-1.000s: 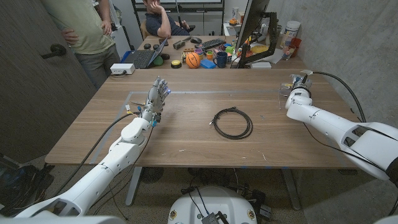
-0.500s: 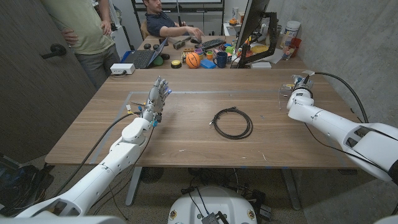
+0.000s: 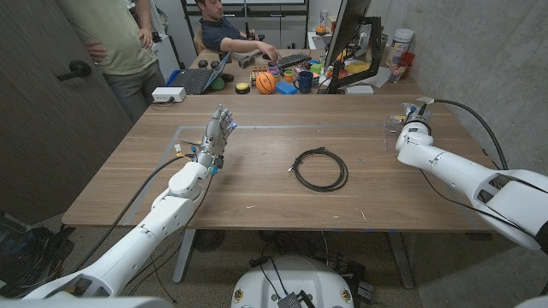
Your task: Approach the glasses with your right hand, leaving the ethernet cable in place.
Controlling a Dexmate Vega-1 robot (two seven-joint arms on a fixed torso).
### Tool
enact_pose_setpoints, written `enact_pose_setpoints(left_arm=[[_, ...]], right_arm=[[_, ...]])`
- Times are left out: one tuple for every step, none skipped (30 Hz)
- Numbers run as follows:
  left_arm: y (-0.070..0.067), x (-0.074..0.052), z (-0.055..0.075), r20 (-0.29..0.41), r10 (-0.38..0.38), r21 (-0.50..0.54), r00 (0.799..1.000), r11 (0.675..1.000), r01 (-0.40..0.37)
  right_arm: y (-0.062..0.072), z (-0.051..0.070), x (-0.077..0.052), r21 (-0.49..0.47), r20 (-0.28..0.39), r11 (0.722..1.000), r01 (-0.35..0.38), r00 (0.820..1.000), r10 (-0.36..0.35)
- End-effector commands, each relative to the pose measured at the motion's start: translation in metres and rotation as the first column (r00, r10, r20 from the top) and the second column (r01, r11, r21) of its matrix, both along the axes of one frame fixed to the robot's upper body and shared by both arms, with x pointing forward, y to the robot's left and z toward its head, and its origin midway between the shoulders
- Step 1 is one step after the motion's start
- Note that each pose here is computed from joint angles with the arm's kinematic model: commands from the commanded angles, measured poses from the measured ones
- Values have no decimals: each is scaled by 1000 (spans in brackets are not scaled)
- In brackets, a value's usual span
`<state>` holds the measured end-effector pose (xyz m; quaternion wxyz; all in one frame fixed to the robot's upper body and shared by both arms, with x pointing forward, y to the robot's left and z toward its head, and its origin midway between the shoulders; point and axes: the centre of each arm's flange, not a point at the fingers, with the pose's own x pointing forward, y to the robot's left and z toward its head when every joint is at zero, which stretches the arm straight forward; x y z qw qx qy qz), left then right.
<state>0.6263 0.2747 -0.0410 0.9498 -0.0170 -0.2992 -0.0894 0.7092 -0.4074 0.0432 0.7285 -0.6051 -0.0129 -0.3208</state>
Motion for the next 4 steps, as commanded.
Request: enact_pose_setpoints(left_arm=[[0, -1, 0, 1, 2, -1, 1000, 1000, -2], [0, -1, 0, 2, 2, -1, 1000, 1000, -2], [0, -1, 0, 2, 2, -1, 1000, 1000, -2], [0, -1, 0, 2, 2, -2, 1000, 1000, -2]], right_arm=[[1, 0, -1, -3, 3, 1000, 1, 1000, -1], [1, 0, -1, 0, 5, 1000, -2, 1000, 2], [1, 0, -1, 0, 5, 1000, -2, 1000, 2], [1, 0, -1, -2, 4, 1000, -1, 1000, 1]])
